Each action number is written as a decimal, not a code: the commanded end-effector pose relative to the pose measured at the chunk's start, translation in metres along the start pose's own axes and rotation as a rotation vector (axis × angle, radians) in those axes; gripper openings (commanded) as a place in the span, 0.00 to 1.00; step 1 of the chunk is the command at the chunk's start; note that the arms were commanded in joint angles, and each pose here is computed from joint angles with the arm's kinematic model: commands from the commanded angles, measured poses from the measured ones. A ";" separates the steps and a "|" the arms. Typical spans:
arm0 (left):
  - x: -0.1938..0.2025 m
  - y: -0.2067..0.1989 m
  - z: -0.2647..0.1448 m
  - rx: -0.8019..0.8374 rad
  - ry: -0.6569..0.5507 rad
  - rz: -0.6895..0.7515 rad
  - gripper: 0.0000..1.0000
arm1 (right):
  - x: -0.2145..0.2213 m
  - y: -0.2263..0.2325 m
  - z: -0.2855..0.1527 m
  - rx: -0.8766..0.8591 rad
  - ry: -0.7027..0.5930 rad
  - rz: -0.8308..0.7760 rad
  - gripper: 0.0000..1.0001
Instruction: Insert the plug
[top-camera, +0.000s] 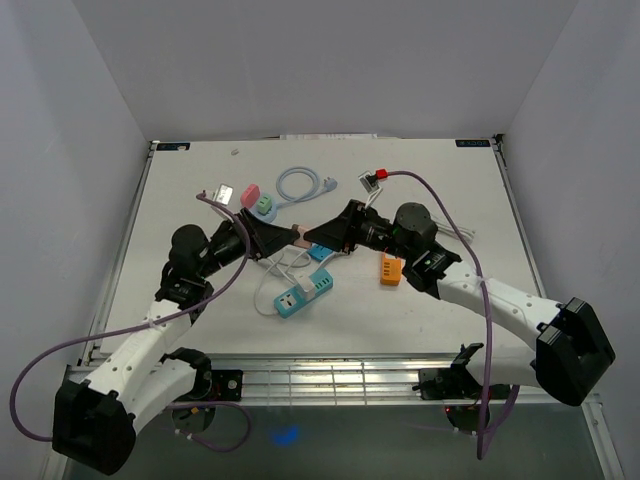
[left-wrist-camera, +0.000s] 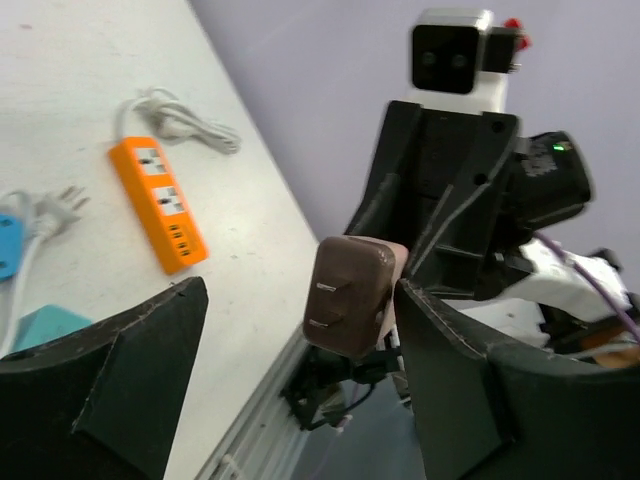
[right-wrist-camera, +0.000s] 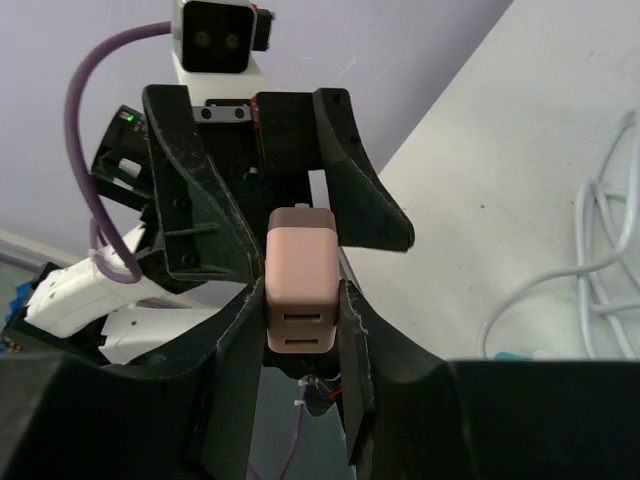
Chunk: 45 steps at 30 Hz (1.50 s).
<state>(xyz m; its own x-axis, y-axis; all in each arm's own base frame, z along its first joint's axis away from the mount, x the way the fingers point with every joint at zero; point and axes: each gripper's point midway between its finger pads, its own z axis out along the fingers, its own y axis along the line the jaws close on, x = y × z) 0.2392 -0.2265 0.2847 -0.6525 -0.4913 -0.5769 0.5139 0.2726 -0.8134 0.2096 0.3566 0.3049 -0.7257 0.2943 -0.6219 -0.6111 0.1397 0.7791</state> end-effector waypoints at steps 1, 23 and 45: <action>-0.007 0.030 -0.010 -0.213 -0.017 0.048 0.86 | -0.017 0.013 -0.001 0.038 -0.023 -0.077 0.08; -0.026 0.121 -0.090 -0.899 -0.135 -0.024 0.93 | 0.039 -0.063 0.020 0.552 0.559 -0.327 0.08; 0.064 0.187 -0.083 -0.862 0.108 -0.173 0.51 | 0.064 -0.119 -0.080 0.922 0.475 -0.195 0.08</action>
<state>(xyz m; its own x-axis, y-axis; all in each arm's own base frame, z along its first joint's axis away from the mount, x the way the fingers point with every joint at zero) 0.2449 -0.1316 0.0843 -0.7509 -0.5327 -0.3904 -0.2217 0.7601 -0.6108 0.2005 0.2941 0.1769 -0.8013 -0.2358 -0.5499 -0.4669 0.8212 0.3282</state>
